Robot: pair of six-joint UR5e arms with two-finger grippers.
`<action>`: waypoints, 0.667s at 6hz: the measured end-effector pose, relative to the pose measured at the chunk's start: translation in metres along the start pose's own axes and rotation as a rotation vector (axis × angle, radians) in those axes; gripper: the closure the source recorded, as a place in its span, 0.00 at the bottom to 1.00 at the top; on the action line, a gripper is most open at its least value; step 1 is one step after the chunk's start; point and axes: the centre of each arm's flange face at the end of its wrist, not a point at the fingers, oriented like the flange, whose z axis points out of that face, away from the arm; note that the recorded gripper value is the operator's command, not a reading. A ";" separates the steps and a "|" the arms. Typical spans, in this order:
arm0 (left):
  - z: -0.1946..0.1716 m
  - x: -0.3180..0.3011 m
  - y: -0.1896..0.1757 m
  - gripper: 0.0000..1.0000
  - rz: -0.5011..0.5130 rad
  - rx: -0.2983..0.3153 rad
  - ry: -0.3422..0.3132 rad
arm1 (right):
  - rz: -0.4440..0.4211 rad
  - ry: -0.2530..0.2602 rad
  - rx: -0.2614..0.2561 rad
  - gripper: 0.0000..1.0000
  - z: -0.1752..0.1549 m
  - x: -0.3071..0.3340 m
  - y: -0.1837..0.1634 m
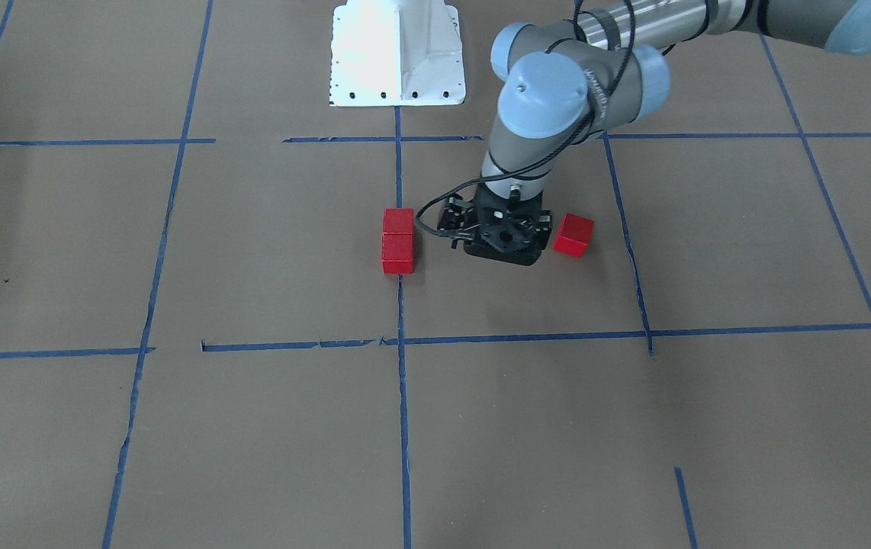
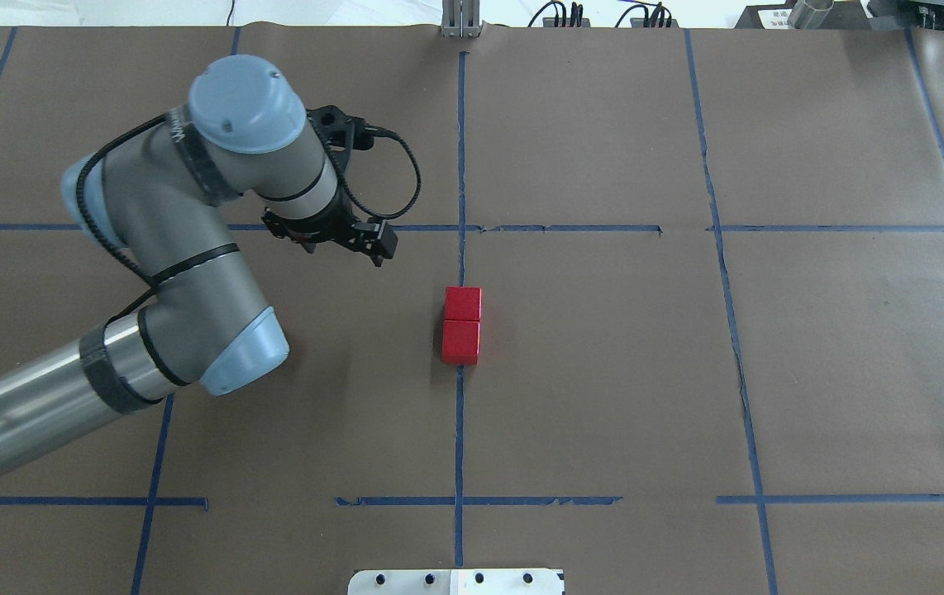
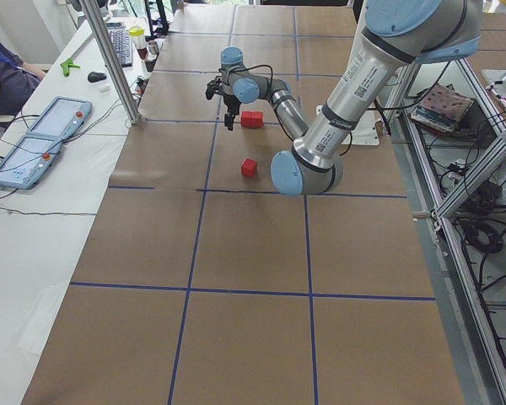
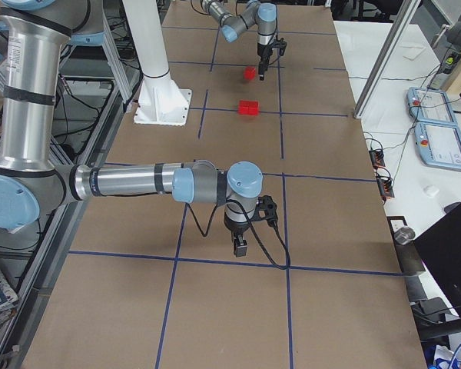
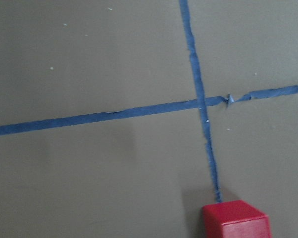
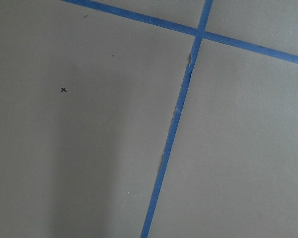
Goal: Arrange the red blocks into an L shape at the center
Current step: 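Lift the left gripper and move it over the last red cube, then lower the left gripper and grasp the last red cube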
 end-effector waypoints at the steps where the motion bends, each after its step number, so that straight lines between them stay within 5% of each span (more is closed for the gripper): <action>1: 0.005 -0.038 0.021 0.01 0.054 -0.009 -0.023 | 0.000 0.000 -0.001 0.00 0.000 0.000 0.000; 4: 0.030 -0.103 0.061 0.01 0.087 -0.011 -0.035 | 0.000 0.001 -0.002 0.00 0.001 0.001 0.000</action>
